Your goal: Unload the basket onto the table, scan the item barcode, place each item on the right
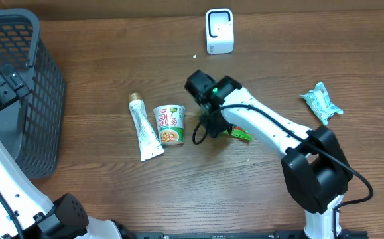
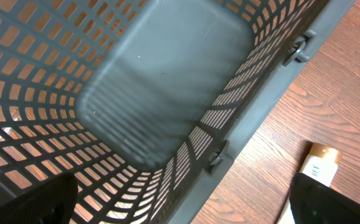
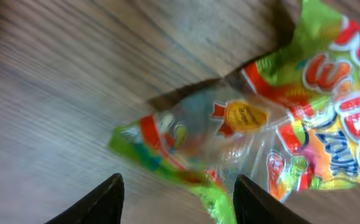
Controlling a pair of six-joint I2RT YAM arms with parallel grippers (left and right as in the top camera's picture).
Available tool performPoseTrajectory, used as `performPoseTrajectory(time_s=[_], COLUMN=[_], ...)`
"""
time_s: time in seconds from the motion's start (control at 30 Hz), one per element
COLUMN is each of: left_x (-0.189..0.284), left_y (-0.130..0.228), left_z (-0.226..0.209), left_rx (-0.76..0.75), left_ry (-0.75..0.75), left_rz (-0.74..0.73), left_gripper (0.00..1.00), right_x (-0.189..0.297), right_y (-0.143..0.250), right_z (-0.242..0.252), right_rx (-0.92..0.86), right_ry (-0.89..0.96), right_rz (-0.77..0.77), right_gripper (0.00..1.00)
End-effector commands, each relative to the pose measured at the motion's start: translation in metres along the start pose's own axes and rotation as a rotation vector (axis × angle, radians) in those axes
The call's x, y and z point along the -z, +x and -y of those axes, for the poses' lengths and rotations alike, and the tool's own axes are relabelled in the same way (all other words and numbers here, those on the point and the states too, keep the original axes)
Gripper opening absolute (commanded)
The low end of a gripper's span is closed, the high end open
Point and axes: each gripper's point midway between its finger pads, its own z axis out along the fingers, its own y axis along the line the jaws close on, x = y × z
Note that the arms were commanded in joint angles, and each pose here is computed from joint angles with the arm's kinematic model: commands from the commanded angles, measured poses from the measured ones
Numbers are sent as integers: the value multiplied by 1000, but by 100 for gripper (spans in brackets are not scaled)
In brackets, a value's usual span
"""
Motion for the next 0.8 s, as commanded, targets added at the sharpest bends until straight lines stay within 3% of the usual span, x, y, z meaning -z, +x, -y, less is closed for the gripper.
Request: performPoseTrajectory(time_s=[0.0, 0.13, 0.2, 0.37, 0.4, 0.43, 0.47, 0.5, 0.53, 0.57, 0.7, 0.77], left_x=[8, 8, 8, 8, 8, 8, 8, 8, 8, 8, 8, 8], left_y=[-3, -3, -3, -3, -3, -3, -3, -3, -3, -3, -3, -3], left_z=[0, 0, 0, 1, 1, 1, 1, 1, 1, 1, 1, 1], left_rx=[1, 2, 2, 0, 0, 0, 1, 0, 0, 0, 0, 0], left_ry=[5, 5, 4, 6, 6, 5, 5, 5, 5, 5, 6, 6], left_rz=[26, 26, 26, 26, 26, 26, 26, 26, 26, 26, 26, 26], left_gripper=[100, 100, 100, 100, 100, 100, 100, 100, 100, 100, 100, 100], right_x=[-21, -40, -54, -77, -78, -78, -78, -78, -78, -76, -39, 11], right_y=[5, 2, 5, 17, 18, 18, 18, 18, 18, 17, -3, -21], right_z=[8, 4, 2, 3, 4, 4, 4, 4, 4, 5, 10, -3], right_rx=[108, 153, 158, 202, 200, 199, 198, 198, 196, 168, -32, -117], right_ry=[75, 72, 72, 78, 77, 77, 77, 77, 77, 78, 66, -61], right_rz=[2, 47, 56, 6, 3, 2, 2, 2, 2, 4, 71, 143], right_gripper=[58, 63, 71, 70, 67, 58, 38, 28, 9, 4, 4, 4])
